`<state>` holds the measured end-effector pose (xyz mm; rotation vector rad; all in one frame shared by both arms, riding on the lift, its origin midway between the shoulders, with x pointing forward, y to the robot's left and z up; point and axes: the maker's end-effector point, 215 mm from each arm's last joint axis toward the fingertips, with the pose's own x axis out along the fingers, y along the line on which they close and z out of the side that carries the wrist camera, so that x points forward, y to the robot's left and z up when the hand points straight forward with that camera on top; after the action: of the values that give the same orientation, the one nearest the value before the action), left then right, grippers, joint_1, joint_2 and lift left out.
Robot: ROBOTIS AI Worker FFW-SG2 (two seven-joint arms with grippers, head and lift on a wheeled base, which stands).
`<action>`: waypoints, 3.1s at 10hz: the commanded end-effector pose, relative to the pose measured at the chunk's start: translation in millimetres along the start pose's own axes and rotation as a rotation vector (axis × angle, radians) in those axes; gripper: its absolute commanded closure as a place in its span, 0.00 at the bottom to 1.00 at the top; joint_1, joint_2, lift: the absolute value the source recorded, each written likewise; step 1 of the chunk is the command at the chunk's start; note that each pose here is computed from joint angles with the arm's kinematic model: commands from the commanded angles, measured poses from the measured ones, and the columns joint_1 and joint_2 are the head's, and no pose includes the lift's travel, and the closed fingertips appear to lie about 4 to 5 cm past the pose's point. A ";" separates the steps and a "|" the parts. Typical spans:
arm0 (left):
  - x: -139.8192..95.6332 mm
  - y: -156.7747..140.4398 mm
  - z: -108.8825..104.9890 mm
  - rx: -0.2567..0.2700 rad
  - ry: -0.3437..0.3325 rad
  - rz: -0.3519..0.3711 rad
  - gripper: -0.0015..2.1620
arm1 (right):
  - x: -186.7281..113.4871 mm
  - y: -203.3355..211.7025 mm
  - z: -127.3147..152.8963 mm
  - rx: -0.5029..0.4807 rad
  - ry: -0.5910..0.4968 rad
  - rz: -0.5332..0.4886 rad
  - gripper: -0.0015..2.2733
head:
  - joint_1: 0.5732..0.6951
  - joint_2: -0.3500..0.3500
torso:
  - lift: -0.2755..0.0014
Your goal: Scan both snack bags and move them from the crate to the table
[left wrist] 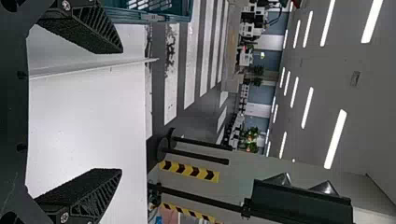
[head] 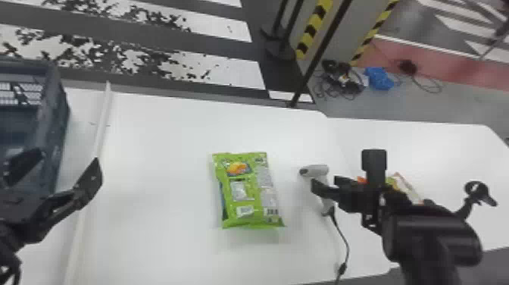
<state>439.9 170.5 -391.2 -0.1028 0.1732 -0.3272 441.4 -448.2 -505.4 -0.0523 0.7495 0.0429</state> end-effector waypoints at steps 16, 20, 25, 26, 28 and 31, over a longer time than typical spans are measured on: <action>0.3 0.4 -4.2 -0.003 0.006 0.001 0.04 | -17.3 176.6 -52.4 0.225 0.220 0.636 0.19 | 1.00 0.27 | 0.68; 0.2 1.1 -5.9 -0.004 0.008 0.004 0.04 | -26.6 189.4 -47.6 0.216 0.219 0.719 0.99 | 1.00 0.31 | 0.68; 0.3 -2.2 -3.0 -0.004 0.005 -0.003 0.04 | -79.8 126.3 47.6 0.380 -0.093 0.717 0.99 | 1.00 0.28 | 0.68; -0.1 -2.6 -1.3 -0.002 0.002 -0.004 0.04 | -82.3 86.1 65.3 0.412 -0.156 0.626 0.99 | 1.00 0.25 | 0.68; 0.0 -3.2 1.1 -0.001 -0.002 -0.005 0.04 | -81.9 6.1 78.7 0.467 -0.221 0.406 0.99 | 1.00 0.15 | 0.68; -0.2 -2.1 1.3 0.001 -0.002 -0.004 0.04 | -76.0 -110.4 60.2 0.575 -0.319 0.104 0.99 | 1.00 0.00 | 0.68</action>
<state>439.2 168.4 -389.9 -0.1031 0.1718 -0.3315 433.7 -538.4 -407.2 0.5418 0.4582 -0.0294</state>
